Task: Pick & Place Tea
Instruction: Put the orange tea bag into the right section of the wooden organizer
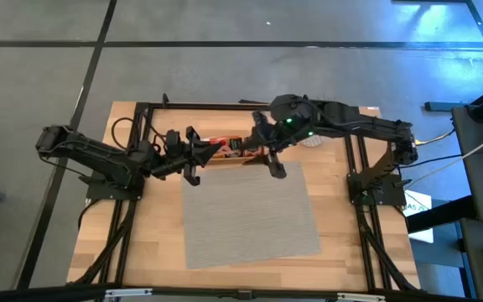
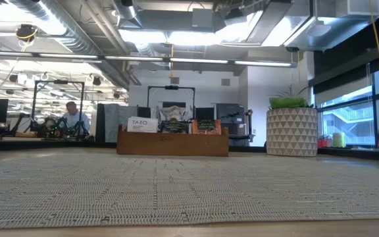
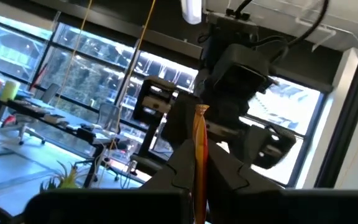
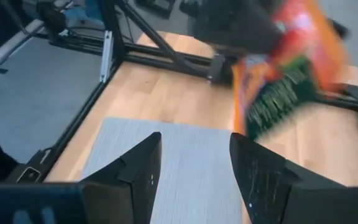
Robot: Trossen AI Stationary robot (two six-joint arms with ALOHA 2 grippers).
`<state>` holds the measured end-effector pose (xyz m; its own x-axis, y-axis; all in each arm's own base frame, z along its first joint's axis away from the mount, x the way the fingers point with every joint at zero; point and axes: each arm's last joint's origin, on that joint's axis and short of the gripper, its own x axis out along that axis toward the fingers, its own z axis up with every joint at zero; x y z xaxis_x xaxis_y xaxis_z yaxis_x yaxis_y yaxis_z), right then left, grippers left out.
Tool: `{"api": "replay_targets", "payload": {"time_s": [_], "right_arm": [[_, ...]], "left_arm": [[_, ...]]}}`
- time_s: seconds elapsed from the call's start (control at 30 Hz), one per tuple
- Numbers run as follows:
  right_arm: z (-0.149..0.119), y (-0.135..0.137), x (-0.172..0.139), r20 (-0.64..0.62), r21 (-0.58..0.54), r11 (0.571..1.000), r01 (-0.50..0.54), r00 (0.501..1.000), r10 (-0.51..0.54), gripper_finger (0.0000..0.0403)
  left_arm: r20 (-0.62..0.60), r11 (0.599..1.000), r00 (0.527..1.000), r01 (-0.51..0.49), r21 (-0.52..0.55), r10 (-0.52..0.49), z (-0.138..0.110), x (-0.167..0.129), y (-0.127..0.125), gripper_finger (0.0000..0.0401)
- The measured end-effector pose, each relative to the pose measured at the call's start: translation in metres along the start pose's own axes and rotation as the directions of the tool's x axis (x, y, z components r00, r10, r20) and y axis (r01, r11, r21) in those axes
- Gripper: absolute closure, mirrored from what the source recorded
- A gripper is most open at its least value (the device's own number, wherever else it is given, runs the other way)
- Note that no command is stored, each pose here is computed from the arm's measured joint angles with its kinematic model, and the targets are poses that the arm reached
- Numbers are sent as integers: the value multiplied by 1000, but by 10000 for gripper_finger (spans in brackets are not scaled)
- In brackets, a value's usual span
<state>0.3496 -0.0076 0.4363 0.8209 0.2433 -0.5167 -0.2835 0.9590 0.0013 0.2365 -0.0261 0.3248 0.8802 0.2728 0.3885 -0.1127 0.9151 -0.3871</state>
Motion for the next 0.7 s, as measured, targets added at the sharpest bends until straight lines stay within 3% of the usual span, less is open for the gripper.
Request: {"api": "replay_targets", "payload": {"time_s": [0.2, 0.47, 0.7], "right_arm": [[1, 1, -19, -13, 41, 990, 133, 991, -132, 210], [2, 2, -17, -3, 117, 985, 129, 992, -130, 210], [10, 1, -17, 73, 153, 980, 130, 987, -143, 210]], "left_arm": [[-25, 999, 1000, -7, 40, 8, -3, -1, 0, 387], [-45, 993, 999, 14, 114, -9, -7, 1, -1, 387], [18, 995, 1000, 24, 95, -26, -1, 1, -2, 387]]}}
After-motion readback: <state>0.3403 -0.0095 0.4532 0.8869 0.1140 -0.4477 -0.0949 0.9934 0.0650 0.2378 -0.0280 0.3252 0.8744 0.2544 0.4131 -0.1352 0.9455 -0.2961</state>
